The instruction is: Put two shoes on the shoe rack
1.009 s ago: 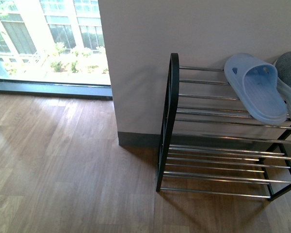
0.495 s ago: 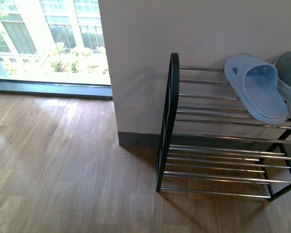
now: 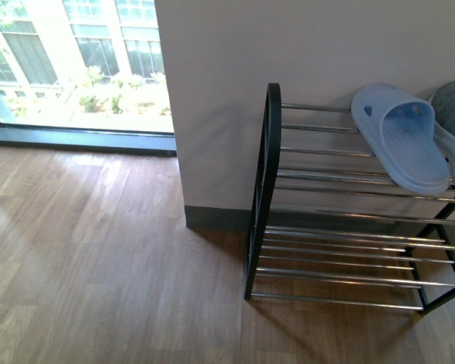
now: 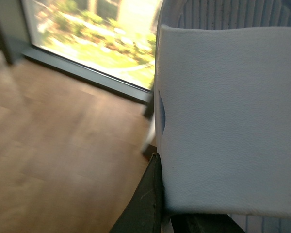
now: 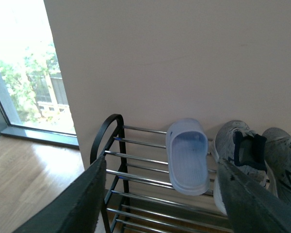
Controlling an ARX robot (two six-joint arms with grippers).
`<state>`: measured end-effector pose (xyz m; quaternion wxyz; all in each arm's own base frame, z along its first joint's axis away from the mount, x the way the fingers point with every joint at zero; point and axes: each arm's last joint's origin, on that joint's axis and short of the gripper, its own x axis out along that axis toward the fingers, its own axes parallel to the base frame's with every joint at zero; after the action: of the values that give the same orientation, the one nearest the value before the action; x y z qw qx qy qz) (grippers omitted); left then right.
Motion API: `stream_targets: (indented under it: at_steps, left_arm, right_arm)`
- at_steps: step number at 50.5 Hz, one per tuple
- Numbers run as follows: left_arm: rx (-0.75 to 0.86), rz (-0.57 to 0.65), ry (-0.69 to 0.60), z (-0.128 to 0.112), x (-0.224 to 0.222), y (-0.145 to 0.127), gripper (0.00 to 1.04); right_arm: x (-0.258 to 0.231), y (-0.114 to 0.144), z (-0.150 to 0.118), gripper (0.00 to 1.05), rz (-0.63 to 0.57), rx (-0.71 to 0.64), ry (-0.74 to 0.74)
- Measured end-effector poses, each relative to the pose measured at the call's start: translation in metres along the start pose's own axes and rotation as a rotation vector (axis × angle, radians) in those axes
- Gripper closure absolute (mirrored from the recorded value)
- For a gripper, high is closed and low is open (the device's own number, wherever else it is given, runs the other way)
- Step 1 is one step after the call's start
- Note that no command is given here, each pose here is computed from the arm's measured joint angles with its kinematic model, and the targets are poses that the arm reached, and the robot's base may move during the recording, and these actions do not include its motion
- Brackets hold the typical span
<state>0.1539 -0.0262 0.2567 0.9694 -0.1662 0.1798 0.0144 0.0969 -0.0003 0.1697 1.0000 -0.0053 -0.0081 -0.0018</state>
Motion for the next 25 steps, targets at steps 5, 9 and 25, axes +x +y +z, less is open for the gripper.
stream_targets:
  at_steps: [5,9,25]
  left_arm:
    - [-0.135,-0.144,0.061,0.008,0.018,-0.014,1.03]
    - [-0.205,-0.202,0.100,0.014,0.037,-0.027,1.03]
    - [-0.218,-0.303,0.337,-0.001,0.130,-0.066,1.03]
  right_arm:
    - [0.000,0.000,0.000,0.21,0.000,0.000,0.000]
    - [0.000,0.000,0.000,0.10,0.000,0.000,0.000]
    - [0.000,0.000,0.000,0.09,0.000,0.000,0.000]
